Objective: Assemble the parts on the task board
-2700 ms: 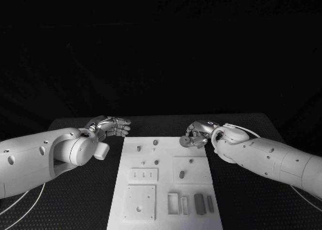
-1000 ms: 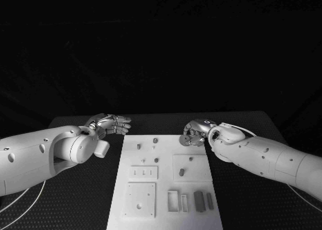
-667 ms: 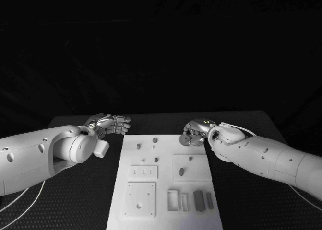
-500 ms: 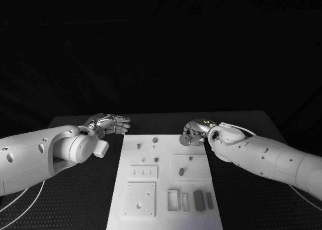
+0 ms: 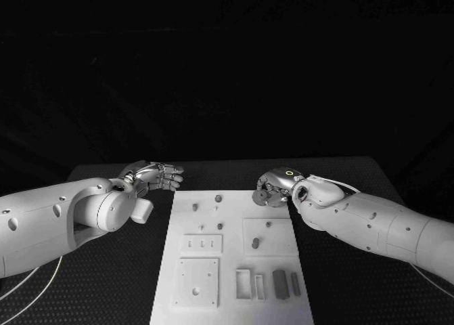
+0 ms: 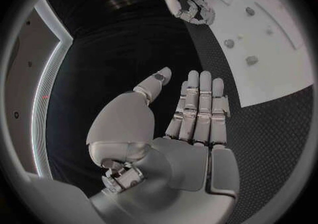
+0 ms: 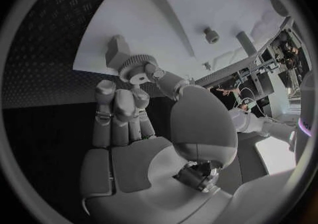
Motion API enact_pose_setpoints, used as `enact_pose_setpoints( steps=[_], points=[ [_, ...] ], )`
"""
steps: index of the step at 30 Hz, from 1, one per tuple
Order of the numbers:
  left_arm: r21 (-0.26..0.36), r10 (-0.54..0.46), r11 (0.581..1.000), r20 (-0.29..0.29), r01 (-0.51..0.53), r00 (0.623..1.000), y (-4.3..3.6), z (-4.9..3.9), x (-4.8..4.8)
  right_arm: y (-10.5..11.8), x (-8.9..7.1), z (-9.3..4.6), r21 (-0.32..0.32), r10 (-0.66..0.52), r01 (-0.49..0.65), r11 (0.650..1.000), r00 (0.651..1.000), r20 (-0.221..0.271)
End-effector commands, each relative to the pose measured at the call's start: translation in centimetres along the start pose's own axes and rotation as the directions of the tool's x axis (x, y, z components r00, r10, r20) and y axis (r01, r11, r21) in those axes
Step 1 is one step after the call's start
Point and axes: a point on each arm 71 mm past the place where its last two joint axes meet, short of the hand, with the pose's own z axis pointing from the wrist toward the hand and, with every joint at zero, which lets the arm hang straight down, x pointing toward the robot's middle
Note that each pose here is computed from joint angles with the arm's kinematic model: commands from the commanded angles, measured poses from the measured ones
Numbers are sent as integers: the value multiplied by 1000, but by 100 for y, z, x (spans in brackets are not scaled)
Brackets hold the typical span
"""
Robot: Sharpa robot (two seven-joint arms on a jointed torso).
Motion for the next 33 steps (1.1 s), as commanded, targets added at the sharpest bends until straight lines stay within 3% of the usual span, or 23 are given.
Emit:
enact_pose_setpoints(
  steps=[1,18,33],
  points=[
    [7,5,1000,-10,-5,1000,-13,-2,14,-5,48,-35,3,-69,69,998,997,38],
    [9,4,1000,-7,-4,1000,-17,-15,8,166,-69,-41,-20,-97,99,995,990,107],
    [11,5,1000,-2,-5,1000,-23,-17,6,673,-215,-9,-85,-146,165,983,969,199]
  ],
)
